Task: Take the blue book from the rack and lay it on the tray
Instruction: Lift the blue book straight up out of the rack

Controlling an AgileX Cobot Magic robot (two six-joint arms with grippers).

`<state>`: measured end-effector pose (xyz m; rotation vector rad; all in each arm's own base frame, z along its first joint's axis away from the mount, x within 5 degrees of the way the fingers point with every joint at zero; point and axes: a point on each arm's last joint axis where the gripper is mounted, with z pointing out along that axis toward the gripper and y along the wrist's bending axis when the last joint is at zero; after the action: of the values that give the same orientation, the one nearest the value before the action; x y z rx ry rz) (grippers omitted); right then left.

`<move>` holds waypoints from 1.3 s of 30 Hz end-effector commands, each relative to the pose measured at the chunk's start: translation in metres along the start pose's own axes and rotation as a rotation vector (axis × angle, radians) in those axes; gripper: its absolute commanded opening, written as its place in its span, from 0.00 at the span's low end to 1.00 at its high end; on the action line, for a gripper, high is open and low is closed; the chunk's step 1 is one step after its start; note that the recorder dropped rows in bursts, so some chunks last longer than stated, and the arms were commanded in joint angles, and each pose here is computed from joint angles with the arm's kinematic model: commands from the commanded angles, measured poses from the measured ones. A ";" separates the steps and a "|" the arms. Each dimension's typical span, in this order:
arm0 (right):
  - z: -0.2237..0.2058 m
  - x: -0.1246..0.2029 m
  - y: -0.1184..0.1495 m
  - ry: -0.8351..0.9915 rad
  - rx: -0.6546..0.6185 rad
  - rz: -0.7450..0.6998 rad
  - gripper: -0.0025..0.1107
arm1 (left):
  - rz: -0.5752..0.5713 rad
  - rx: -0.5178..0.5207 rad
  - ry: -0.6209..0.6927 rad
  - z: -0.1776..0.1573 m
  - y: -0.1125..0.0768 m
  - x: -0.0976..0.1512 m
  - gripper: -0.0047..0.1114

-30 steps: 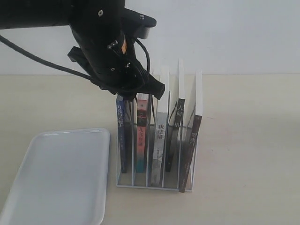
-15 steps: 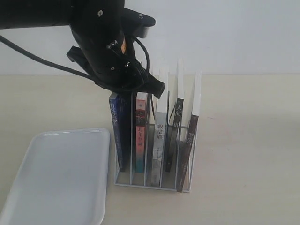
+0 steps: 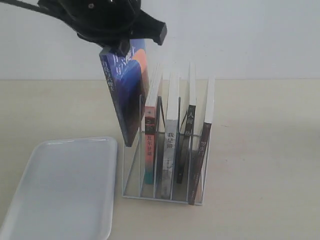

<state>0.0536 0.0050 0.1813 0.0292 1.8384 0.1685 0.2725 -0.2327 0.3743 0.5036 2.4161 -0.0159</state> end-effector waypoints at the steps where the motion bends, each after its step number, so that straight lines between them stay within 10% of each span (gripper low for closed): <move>1: -0.001 -0.002 0.000 -0.019 -0.001 -0.010 0.03 | -0.018 -0.006 -0.060 -0.034 0.014 -0.004 0.09; 39: -0.001 -0.002 0.000 -0.019 -0.001 -0.010 0.03 | 0.136 0.254 -0.375 -0.210 0.070 0.039 0.09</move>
<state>0.0536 0.0050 0.1813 0.0292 1.8384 0.1685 0.1543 -0.1318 0.5108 0.6603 2.1031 -0.2836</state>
